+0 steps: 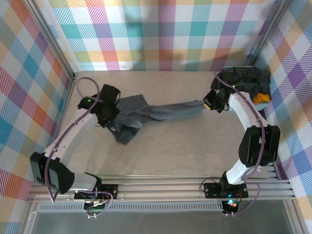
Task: Fold and stack the t-shirts
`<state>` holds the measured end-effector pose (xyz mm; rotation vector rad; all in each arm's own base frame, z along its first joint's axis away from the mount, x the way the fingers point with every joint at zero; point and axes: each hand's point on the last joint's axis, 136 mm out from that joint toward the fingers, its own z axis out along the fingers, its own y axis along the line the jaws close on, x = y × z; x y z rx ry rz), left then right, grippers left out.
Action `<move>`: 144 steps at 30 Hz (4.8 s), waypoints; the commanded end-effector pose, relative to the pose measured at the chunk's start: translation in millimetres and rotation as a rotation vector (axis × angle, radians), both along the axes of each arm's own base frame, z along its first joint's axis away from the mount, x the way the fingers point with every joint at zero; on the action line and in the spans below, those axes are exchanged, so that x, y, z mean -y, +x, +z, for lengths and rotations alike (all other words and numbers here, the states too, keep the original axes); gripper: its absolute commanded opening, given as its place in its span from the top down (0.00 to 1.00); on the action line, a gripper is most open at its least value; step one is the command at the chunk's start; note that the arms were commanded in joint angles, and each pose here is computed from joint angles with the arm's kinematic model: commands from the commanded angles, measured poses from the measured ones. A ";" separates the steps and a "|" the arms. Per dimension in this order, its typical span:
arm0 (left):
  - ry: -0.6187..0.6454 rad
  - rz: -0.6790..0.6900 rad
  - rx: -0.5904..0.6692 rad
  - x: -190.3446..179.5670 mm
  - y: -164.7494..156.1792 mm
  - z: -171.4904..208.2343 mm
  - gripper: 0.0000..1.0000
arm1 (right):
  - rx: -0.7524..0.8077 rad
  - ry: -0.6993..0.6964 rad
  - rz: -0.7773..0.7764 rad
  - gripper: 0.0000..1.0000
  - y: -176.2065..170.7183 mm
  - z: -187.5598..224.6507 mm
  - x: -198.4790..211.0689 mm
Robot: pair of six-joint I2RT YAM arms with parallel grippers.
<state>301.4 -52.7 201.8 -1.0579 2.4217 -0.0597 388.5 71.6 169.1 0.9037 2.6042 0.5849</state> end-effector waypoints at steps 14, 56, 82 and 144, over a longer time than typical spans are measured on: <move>0.086 0.120 0.051 -61.5 -13.3 13.5 1.00 | 0.106 0.067 -0.105 1.00 -26.0 71.5 0.8; -0.082 -0.008 0.001 -19.7 22.6 -13.1 1.00 | -0.407 0.160 -0.260 0.73 -88.3 -143.9 6.4; -0.098 -0.009 -0.004 -17.4 18.8 -18.4 1.00 | -0.413 0.226 -0.297 0.73 -76.3 -122.4 -1.0; -0.196 -0.020 0.123 1.7 56.4 25.6 1.00 | 0.003 0.269 -0.178 1.00 -2.7 -5.5 -5.9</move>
